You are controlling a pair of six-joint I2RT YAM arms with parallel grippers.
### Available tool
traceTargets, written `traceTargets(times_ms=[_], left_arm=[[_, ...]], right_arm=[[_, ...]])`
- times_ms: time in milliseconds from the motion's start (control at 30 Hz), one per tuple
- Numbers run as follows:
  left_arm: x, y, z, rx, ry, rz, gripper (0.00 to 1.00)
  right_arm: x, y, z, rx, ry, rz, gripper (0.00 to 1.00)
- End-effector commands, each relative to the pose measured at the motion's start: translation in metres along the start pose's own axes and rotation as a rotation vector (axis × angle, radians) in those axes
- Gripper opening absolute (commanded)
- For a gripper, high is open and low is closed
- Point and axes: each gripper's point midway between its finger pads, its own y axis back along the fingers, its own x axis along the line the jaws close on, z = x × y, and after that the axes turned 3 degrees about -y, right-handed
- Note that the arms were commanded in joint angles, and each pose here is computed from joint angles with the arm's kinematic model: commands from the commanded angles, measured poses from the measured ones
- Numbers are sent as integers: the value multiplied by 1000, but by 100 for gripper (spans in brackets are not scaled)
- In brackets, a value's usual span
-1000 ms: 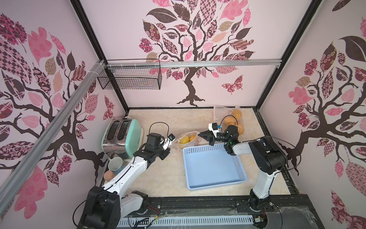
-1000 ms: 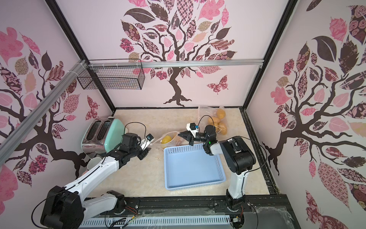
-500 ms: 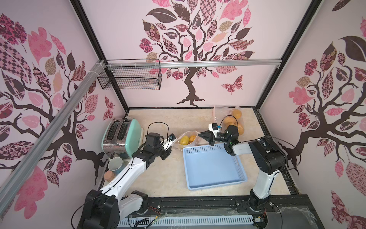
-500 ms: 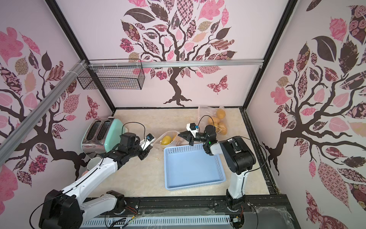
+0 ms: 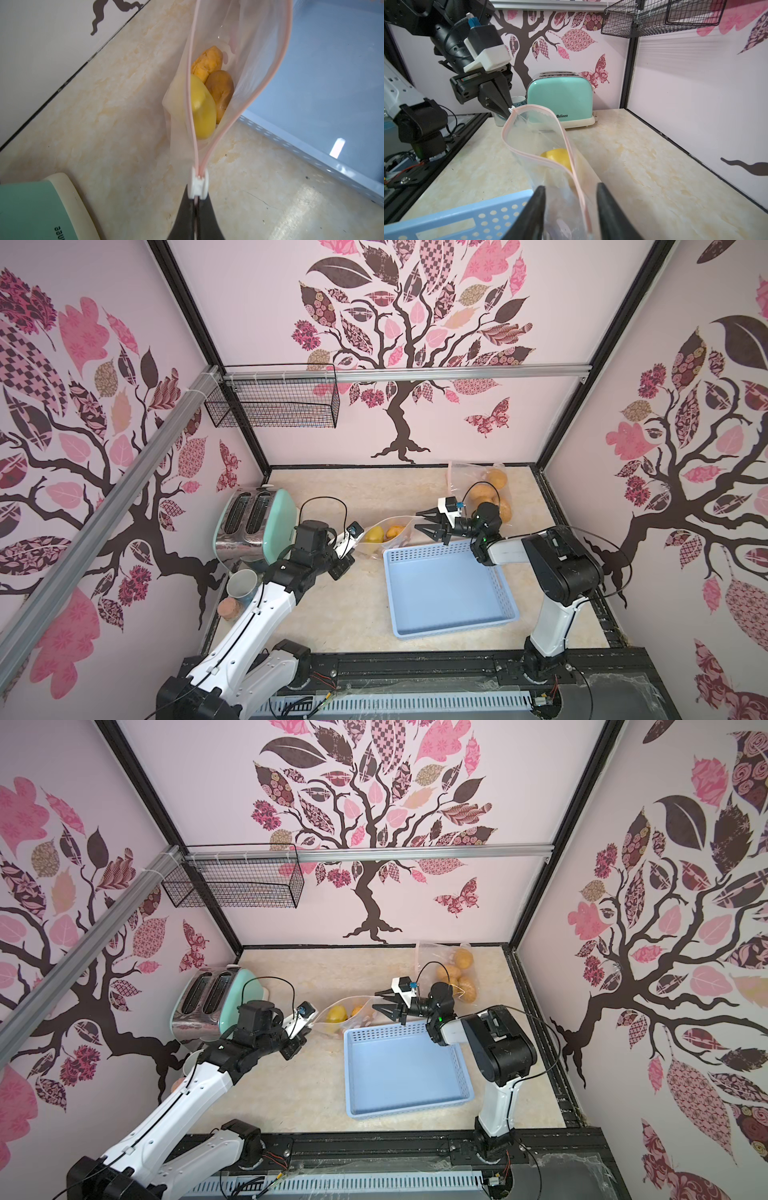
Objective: Put the potatoes into a zipper bag and zip it
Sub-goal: Adjust the zipper food storage bag at the center of the board.
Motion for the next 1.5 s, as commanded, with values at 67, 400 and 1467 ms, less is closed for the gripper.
traceTargets(times_ms=[67, 400, 1467], left_arm=[[-8, 55, 5, 132, 54, -61, 0], [-17, 76, 19, 126, 110, -92, 0], [-34, 78, 22, 123, 81, -180, 0]], right_arm=[[6, 6, 43, -58, 38, -17, 72], [86, -19, 96, -94, 77, 230, 70], [166, -164, 21, -26, 108, 598, 33]])
